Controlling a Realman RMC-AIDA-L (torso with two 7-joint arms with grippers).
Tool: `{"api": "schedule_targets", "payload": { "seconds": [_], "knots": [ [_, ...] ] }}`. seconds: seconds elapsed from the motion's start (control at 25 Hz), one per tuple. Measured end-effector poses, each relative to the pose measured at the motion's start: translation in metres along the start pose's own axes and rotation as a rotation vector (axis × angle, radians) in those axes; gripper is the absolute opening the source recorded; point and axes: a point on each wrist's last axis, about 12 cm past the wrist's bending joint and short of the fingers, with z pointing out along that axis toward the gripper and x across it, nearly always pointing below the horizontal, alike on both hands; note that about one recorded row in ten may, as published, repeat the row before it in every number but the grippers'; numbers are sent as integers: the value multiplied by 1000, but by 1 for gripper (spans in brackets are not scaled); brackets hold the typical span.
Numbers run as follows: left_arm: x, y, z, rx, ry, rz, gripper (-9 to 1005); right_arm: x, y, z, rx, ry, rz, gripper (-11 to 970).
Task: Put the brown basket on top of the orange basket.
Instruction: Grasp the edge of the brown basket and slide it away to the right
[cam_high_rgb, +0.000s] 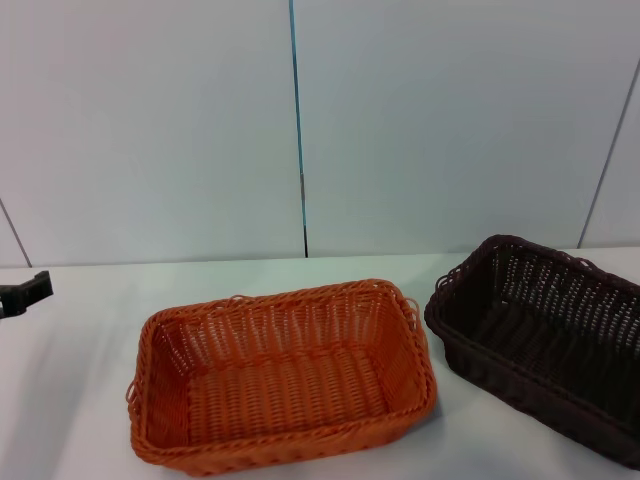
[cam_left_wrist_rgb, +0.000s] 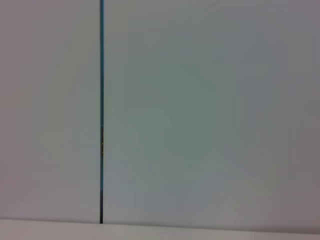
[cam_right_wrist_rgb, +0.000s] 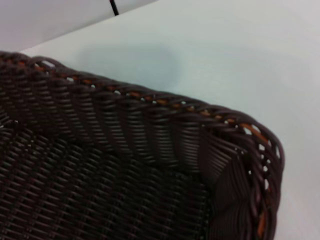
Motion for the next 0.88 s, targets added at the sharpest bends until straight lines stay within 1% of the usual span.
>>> {"api": "schedule_targets", "payload": {
  "seconds": [0.24, 0.4, 0.88],
  "knots": [
    [2, 0, 0, 9, 13, 13, 909, -4, -5, 11, -1, 4, -13, 699],
    [4, 1, -1, 3, 27, 43, 909, -6, -7, 15, -4, 16, -14, 699],
    [2, -3, 2, 19, 38, 68, 909, -8, -9, 19, -9, 21, -9, 691]
  ]
}}
